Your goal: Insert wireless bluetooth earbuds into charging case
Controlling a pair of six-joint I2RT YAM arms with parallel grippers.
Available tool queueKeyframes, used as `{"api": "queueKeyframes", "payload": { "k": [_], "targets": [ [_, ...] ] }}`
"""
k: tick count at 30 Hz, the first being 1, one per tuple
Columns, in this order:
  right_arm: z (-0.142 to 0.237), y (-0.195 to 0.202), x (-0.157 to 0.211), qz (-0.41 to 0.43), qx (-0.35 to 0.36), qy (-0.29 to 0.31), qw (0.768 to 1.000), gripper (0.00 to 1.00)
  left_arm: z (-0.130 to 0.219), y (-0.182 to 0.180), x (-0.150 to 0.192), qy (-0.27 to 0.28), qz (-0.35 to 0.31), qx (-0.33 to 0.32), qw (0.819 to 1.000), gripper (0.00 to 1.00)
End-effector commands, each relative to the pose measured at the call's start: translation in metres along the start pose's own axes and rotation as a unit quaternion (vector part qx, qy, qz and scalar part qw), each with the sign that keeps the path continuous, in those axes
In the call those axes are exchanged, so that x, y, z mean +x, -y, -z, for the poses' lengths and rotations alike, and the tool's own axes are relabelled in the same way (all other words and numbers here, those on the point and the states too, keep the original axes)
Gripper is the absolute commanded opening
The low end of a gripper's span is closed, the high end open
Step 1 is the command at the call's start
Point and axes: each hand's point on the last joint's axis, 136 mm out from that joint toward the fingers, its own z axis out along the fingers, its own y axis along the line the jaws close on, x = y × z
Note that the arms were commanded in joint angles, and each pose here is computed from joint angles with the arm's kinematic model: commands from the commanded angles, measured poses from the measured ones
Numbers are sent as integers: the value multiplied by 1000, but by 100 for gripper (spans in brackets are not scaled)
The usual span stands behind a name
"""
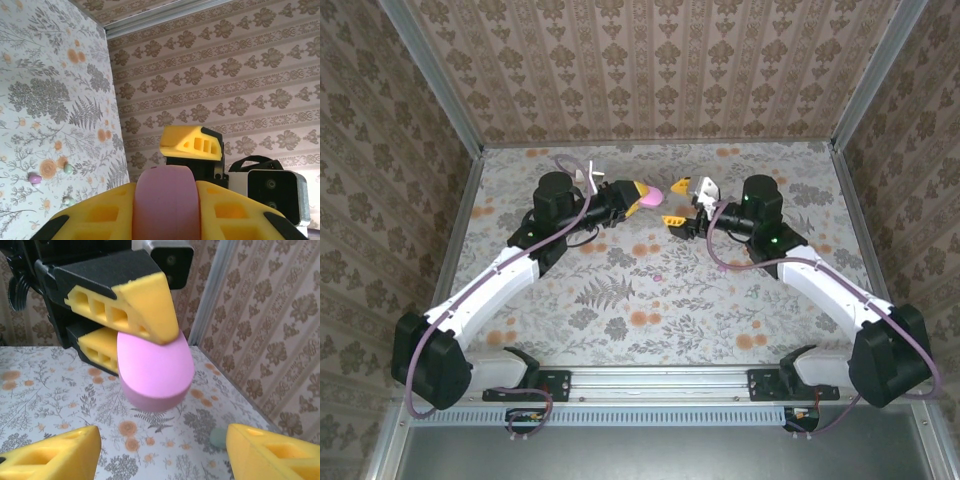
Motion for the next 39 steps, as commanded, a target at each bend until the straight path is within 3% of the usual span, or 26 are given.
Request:
{"api": "queueKeyframes", "payload": {
  "k": [1, 7, 30, 35, 39],
  "targets": [
    [-5, 1, -24, 37, -20, 31, 999, 68, 1, 16, -2, -6, -1, 31, 1000, 13],
    [-14, -8, -31, 28, -75, 43, 996, 63, 1, 15, -3, -5, 2, 32, 999, 13],
    [-31, -3, -30, 7, -80, 45, 996, 48, 1, 15, -2, -2, 2, 35, 999, 12],
    [-29, -5, -35, 6, -85, 53, 995, 56, 3, 15, -3, 2, 2, 35, 999, 12],
    [-27, -3, -37, 11, -74, 55, 996, 56, 4, 15, -3, 4, 1, 34, 999, 12]
  ]
}}
